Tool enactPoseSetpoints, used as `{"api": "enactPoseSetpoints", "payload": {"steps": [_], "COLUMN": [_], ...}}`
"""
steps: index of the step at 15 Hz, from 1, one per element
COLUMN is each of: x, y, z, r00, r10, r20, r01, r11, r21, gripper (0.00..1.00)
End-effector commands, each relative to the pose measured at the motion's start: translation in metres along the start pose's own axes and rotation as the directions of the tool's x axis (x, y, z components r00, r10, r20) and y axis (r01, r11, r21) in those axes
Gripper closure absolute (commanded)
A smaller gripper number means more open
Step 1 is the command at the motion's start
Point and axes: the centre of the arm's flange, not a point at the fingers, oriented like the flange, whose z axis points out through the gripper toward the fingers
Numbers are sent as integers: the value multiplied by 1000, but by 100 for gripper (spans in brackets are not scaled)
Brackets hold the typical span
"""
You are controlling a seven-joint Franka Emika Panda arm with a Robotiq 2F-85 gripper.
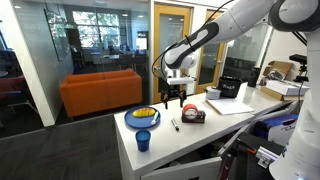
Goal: Pick the marker and put it in the cup
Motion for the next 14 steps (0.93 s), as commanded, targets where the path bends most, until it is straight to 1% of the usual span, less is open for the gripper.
{"api": "enactPoseSetpoints", "payload": {"steps": [1, 3, 4, 10, 14], "x": [0, -4, 5, 6, 17], "y": [9, 14, 9, 9, 8], "z": [15, 17, 19, 21, 40], "r00": [998, 997, 999, 999, 998], "r10": [41, 53, 25, 33, 50], "r20": [-46, -48, -32, -32, -32], "r01": [-39, -51, -25, -32, -50], "r11": [998, 998, 1000, 999, 999], "r21": [49, 48, 18, 20, 3], "gripper": [0, 0, 0, 0, 0]}}
